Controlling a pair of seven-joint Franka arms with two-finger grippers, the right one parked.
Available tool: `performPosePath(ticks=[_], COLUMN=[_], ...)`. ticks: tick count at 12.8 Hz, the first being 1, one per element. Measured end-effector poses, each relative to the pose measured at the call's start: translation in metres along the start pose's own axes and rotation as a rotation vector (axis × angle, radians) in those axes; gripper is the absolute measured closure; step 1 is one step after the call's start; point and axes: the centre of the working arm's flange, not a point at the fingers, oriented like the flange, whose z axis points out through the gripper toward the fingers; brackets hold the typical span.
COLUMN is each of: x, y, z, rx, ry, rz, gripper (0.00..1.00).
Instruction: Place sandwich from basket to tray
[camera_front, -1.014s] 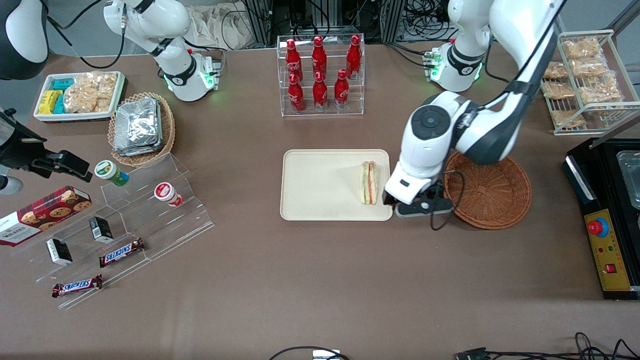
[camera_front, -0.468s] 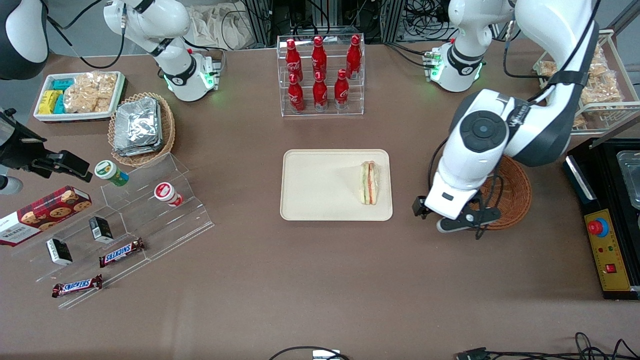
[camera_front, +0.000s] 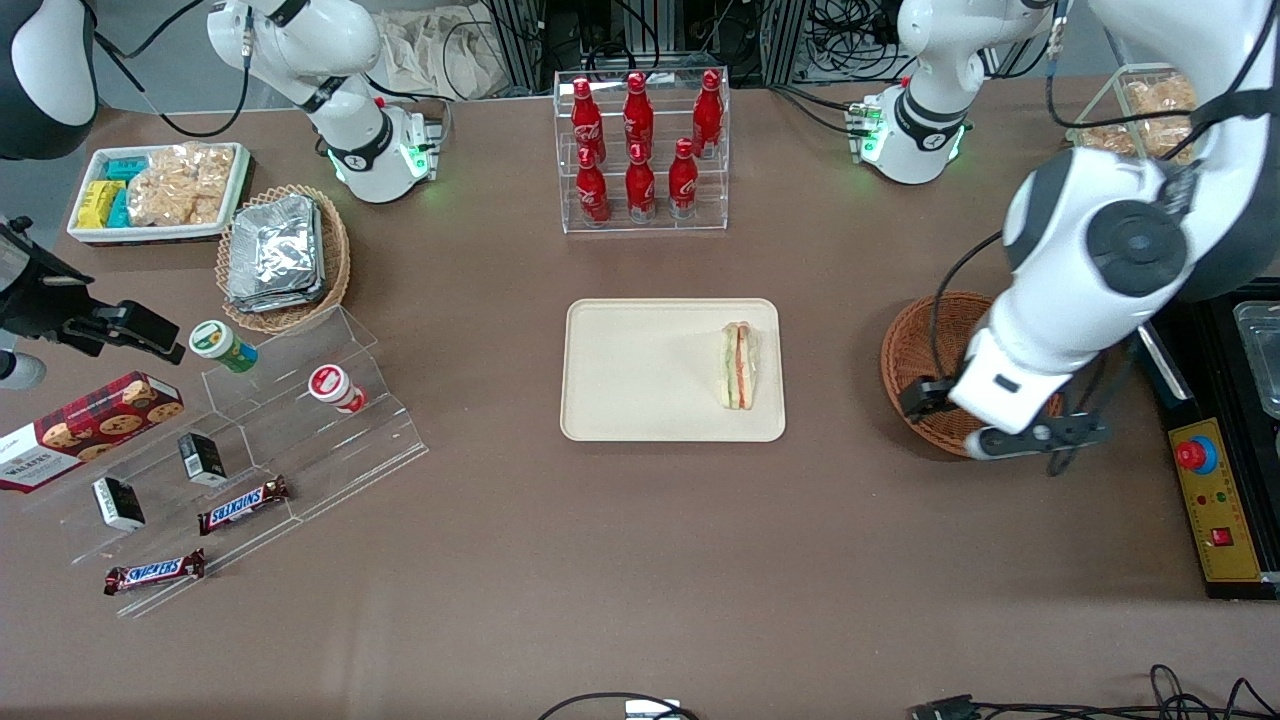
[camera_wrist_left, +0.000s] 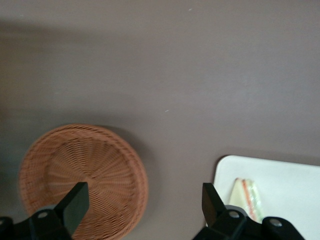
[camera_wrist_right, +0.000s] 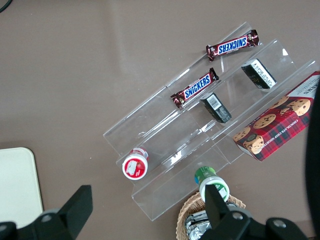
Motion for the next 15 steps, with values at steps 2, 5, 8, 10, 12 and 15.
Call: performPosePath(ticks=[2, 5, 8, 10, 12, 15], x=[-0.007, -0.03, -0.054, -0.065, -0.071, -0.073], y=[-0.035, -0.068, -0.086, -0.088, -0.089, -0.115], z=[-0.024, -0.065, -0.101, -0.114, -0.12, -0.127], rx=[0.004, 0.029, 0.042, 0.046, 0.036, 0.015], ry=[-0.028, -0.057, -0.064, -0.072, -0.073, -0.079], rz=[0.033, 0.093, 0.122, 0.131, 0.162, 0.158], gripper=[0.0, 0.0, 0.0, 0.0, 0.0, 0.0])
